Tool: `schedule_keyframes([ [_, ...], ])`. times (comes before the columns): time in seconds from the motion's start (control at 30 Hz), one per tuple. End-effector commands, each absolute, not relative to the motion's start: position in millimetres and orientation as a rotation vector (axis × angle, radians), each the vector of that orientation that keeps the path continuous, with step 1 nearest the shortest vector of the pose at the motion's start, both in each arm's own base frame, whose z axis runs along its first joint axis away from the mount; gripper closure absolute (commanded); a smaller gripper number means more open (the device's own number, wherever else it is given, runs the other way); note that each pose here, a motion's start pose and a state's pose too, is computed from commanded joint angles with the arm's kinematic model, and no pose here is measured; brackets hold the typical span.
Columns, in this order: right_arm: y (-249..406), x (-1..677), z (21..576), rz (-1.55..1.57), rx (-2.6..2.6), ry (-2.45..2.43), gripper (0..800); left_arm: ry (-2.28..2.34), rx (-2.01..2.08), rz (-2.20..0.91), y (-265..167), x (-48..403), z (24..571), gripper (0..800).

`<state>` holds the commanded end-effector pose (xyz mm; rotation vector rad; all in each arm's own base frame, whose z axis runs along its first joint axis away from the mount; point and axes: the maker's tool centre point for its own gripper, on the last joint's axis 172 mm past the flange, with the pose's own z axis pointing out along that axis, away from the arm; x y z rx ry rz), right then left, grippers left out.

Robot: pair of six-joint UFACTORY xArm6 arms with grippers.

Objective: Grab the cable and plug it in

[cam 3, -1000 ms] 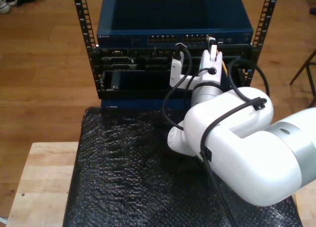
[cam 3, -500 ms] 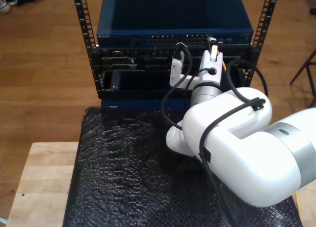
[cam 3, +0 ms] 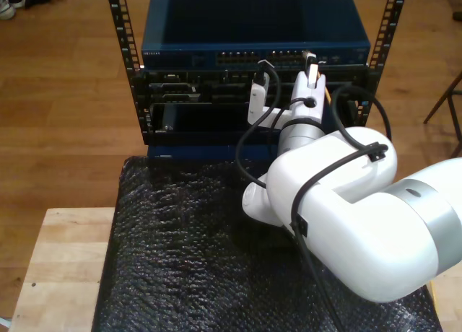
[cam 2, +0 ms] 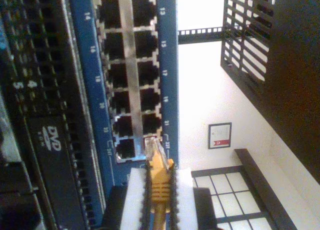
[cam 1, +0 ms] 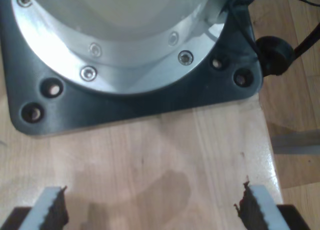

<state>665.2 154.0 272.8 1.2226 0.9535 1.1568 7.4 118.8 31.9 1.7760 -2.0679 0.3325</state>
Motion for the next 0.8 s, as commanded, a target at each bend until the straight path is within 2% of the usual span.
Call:
schedule_keyframes([
  [0.8,157.5,677.4,261.8,1.160,1.243,0.969,800,-2.069,1.777,0.331,119.2,7.5,31.8,0],
])
